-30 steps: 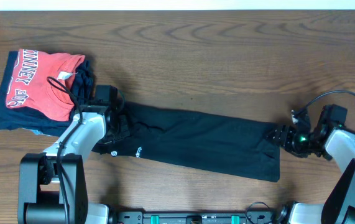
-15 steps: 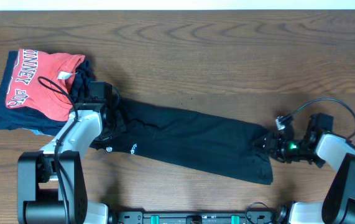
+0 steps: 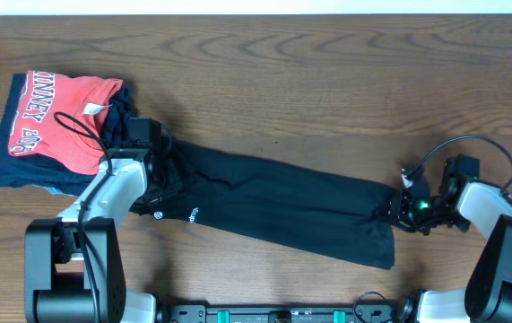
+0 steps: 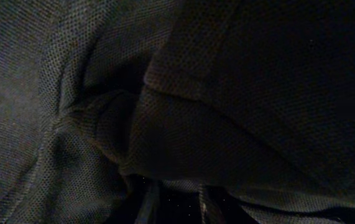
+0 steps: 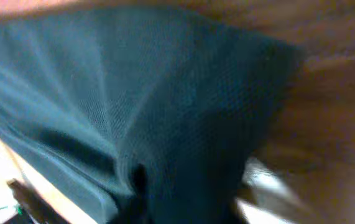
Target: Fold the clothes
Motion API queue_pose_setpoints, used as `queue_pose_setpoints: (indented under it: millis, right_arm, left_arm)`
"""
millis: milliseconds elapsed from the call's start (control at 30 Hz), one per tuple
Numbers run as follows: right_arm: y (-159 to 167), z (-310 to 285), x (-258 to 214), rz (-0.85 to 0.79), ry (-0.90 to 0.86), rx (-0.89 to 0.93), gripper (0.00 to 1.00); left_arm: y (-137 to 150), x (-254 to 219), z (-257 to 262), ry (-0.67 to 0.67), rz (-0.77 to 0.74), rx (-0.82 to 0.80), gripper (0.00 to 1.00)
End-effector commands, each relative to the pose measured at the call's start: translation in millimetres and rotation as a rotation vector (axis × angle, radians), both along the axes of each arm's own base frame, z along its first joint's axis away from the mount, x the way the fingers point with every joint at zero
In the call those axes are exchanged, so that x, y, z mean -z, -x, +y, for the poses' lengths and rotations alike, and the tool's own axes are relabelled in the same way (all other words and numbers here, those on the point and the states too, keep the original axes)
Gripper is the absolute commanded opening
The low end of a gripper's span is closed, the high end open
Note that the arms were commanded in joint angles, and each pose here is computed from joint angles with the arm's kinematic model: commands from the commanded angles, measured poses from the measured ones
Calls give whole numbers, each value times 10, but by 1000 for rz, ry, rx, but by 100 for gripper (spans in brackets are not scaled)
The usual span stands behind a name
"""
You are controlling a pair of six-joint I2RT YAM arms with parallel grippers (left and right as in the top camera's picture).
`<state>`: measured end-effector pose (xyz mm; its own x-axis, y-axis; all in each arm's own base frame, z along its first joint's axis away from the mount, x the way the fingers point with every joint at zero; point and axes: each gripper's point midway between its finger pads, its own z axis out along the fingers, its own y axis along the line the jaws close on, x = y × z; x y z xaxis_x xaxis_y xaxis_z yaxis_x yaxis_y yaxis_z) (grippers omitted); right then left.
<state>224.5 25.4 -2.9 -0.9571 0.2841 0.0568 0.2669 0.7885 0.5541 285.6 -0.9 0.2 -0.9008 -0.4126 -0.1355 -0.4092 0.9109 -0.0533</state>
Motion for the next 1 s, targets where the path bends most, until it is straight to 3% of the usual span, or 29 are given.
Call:
queue_pose_setpoints:
  millis: [0, 33, 67, 100, 133, 267, 400, 600, 667, 767, 967]
  right_arm:
    - [38, -223, 104, 49, 131, 4, 20]
    - [66, -242, 116, 63, 144, 3, 19]
    - [118, -263, 130, 91, 161, 6, 29]
    - [196, -313, 154, 140, 195, 26, 52]
    - [295, -399, 186, 201, 251, 52, 65]
    - [464, -472, 246, 281, 311, 85, 72]
    - [511, -330, 267, 274, 238, 79, 64]
    - [477, -110, 273, 210, 115, 57, 26]
    - [426, -13, 221, 154, 51, 11, 19]
    - [322, 55, 159, 77, -1, -31, 1]
    - [105, -188, 63, 90, 60, 89, 1]
  left_arm:
    - [-81, -28, 18, -1, -11, -7, 26]
    - [-81, -28, 18, -1, -11, -7, 27]
    - [-81, -28, 18, -2, -11, -7, 27]
    - [-81, -28, 18, -2, -11, -7, 29]
    - [-80, -28, 18, -2, -10, -7, 30]
    - [-82, -29, 18, -2, -11, -7, 31]
    - [-83, -29, 18, -2, -11, -7, 31]
    - [-100, -32, 18, -2, -19, -7, 31]
    - [-100, -32, 18, -2, -19, -7, 31]
    - [-100, -32, 18, -3, -19, 1, 31]
    - [-104, -34, 17, -4, -19, 16, 32]
